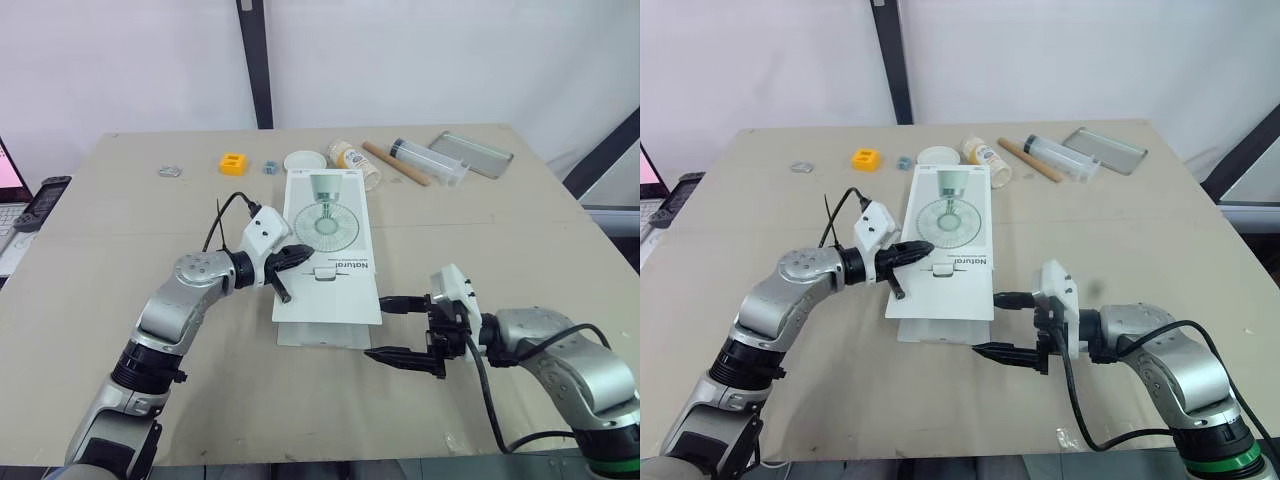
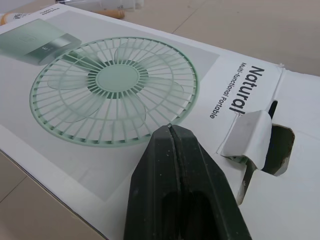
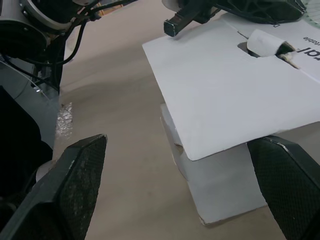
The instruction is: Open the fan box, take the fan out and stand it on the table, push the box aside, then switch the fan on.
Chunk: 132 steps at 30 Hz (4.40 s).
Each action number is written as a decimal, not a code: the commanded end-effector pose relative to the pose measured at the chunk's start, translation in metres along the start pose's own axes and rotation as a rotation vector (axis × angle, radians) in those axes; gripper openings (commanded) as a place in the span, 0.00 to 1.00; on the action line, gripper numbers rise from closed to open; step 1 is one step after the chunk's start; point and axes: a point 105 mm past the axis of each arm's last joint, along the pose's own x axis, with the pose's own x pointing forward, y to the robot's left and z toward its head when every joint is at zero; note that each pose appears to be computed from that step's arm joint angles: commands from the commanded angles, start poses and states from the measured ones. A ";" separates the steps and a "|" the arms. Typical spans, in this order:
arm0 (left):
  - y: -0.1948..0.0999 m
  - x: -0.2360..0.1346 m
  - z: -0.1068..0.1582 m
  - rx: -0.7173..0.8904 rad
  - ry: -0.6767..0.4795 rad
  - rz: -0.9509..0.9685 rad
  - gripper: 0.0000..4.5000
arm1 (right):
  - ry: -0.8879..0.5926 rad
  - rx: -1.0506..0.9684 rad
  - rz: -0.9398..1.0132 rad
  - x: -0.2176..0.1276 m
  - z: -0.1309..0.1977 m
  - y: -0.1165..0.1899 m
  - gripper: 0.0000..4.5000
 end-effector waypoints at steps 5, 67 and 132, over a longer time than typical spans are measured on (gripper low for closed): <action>0.020 -0.025 0.036 0.009 -0.138 0.004 0.01 | -0.078 -0.072 -0.007 0.002 0.025 0.002 1.00; 0.007 0.004 0.005 0.030 -0.001 0.085 0.00 | 0.017 -0.300 -0.167 0.049 0.037 -0.040 0.01; 0.009 0.006 0.004 0.033 0.003 0.100 0.00 | 0.067 -0.279 -0.482 0.008 0.019 -0.096 0.01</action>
